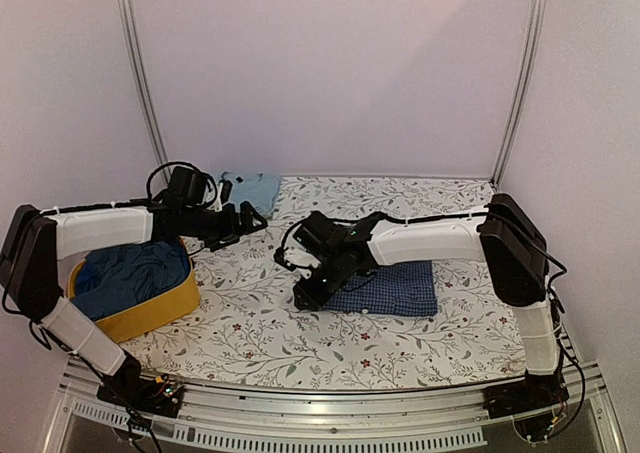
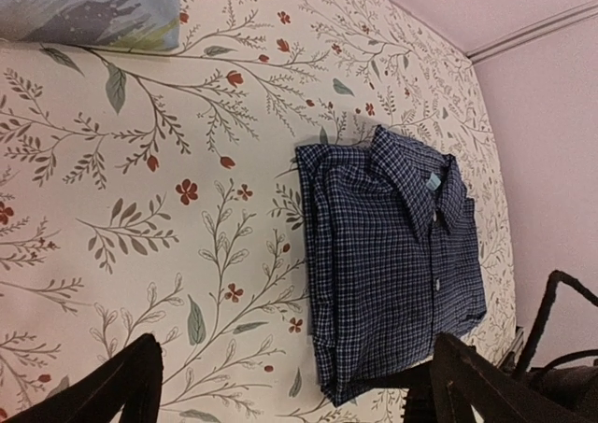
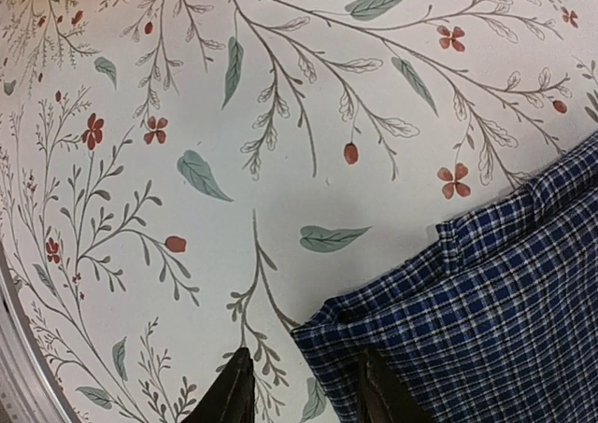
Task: Fold and stack the mixed laundry pile
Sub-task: Pick up the square-folded shirt from the center of the board.
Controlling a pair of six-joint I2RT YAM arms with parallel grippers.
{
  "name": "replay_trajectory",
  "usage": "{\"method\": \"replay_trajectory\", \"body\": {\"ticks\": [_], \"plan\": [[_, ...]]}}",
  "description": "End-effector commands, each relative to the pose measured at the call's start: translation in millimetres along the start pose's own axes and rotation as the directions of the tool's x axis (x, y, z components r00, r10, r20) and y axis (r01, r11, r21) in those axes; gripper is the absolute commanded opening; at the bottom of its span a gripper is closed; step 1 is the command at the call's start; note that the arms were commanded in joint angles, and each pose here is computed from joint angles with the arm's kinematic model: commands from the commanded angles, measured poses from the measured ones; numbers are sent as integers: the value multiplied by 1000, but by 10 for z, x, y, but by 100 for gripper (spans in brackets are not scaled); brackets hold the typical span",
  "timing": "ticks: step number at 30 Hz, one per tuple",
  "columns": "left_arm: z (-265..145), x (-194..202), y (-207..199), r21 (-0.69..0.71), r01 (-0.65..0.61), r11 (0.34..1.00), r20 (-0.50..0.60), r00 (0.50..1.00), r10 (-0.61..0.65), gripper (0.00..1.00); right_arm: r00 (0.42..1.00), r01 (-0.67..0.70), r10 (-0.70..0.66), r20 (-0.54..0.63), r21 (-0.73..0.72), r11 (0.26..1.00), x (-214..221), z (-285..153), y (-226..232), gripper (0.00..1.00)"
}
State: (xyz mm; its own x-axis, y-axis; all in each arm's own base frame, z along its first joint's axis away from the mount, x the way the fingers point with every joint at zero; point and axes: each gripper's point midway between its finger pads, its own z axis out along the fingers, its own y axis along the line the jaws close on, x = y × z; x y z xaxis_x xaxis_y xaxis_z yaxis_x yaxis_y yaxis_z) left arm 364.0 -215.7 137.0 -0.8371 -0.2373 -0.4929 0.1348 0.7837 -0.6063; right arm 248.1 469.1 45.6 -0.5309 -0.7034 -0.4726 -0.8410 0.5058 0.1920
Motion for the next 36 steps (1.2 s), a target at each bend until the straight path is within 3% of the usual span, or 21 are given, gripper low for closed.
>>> {"method": "replay_trajectory", "body": {"ticks": [1, 4, 8, 11, 15, 20, 36], "plan": [[-51, 8, 83, -24, 14, 1000, 15, 1000, -14, 100, 996, 52, -46, -75, 88, 995, 170, 229, -92, 35], [-23, 37, 118, -31, 23, 999, 9, 1000, -23, 100, 989, 86, -71, -126, 114, 990, 336, 358, -80, 29], [48, 120, 172, -30, 47, 998, -16, 999, -47, 100, 980, 94, -67, -185, 139, 986, 522, 464, -135, 13], [99, 218, 192, -9, 73, 997, -41, 996, -73, 100, 988, 96, -73, -140, 170, 981, 391, 350, -169, 1], [183, 347, 197, 27, 117, 993, -73, 991, -115, 100, 994, 56, -62, 85, 67, 996, -146, -171, -61, 0], [342, 371, 56, 98, 163, 982, -101, 983, -153, 96, 961, -53, 64, 271, -49, 997, -350, -625, -232, 0], [1083, 581, -540, 210, 314, 926, -268, 929, -254, 100, 941, -53, 87, 327, -113, 992, -491, -668, -188, 0]]}}
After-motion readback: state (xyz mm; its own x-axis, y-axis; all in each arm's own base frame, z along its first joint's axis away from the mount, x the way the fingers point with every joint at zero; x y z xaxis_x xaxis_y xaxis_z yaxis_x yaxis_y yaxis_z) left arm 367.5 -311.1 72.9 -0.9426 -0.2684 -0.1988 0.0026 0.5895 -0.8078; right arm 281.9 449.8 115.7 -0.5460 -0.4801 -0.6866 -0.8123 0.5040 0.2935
